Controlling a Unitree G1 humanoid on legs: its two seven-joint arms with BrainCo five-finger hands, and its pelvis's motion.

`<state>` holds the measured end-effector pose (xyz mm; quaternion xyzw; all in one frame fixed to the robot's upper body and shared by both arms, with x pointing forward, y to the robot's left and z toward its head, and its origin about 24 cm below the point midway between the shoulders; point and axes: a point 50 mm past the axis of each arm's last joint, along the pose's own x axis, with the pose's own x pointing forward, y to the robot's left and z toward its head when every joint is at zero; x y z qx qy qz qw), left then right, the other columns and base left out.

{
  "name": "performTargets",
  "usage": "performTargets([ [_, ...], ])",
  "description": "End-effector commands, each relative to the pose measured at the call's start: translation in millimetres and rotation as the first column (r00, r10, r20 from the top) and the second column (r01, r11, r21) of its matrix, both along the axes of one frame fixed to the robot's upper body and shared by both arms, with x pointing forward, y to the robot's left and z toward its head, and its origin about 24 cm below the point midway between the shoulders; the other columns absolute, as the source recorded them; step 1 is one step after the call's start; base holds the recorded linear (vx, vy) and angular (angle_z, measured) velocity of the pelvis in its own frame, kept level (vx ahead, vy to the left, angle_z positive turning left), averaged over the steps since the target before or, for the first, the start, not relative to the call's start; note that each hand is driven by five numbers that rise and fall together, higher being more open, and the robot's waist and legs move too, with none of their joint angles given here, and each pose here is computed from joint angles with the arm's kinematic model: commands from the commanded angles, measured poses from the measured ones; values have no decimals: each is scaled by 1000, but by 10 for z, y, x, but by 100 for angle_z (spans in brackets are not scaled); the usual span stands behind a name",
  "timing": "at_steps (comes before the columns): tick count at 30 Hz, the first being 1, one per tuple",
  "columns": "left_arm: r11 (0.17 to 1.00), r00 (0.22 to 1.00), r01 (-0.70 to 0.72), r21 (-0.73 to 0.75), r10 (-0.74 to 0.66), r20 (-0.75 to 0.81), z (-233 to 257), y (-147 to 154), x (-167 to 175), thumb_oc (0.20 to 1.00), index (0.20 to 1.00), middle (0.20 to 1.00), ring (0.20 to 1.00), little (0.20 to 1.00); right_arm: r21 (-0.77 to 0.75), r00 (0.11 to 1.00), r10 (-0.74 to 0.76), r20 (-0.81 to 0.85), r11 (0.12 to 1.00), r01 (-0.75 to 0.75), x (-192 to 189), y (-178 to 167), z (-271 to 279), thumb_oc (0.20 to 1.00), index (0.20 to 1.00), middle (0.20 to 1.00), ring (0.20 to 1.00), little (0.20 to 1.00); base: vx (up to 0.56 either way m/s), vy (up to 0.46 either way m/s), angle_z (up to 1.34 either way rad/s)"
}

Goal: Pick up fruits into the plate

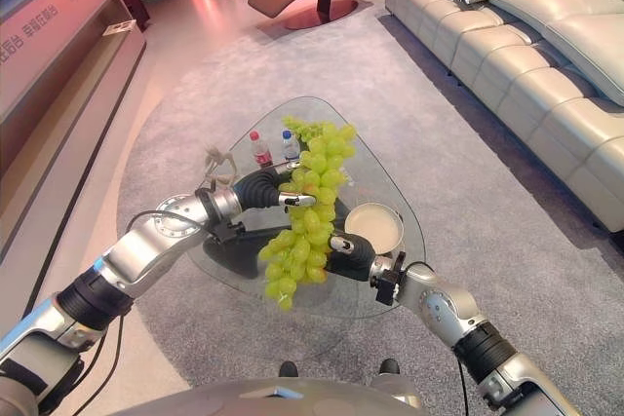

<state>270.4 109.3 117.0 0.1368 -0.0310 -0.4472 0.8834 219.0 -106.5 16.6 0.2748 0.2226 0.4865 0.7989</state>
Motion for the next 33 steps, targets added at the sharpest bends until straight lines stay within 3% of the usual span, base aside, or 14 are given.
performTargets([
  [1, 994, 995, 10, -112, 1, 98, 305, -54, 32, 200, 200, 200, 200, 200, 207, 988, 101, 114, 970, -123, -24, 343, 314, 1000, 1000, 1000, 1000, 1000, 0, 0, 0],
  [9, 991, 996, -7, -135, 19, 90, 283, -77, 47, 200, 200, 200, 200, 200, 249, 985, 128, 120, 956, -154, -59, 452, 332, 1000, 1000, 1000, 1000, 1000, 0, 0, 0],
  [10, 991, 996, -7, -136, 19, 89, 282, -80, 50, 200, 200, 200, 200, 200, 249, 984, 126, 122, 956, -154, -57, 456, 333, 341, 341, 341, 341, 341, 0, 0, 0],
  [11, 991, 996, -6, -136, 18, 88, 282, -81, 51, 200, 200, 200, 200, 200, 252, 985, 122, 123, 956, -150, -52, 464, 345, 200, 200, 200, 200, 200, 0, 0, 0],
  [33, 991, 996, -11, -133, 22, 81, 254, -73, 66, 200, 200, 200, 200, 200, 267, 990, 95, 105, 956, -120, -42, 507, 336, 200, 200, 200, 200, 200, 0, 0, 0],
])
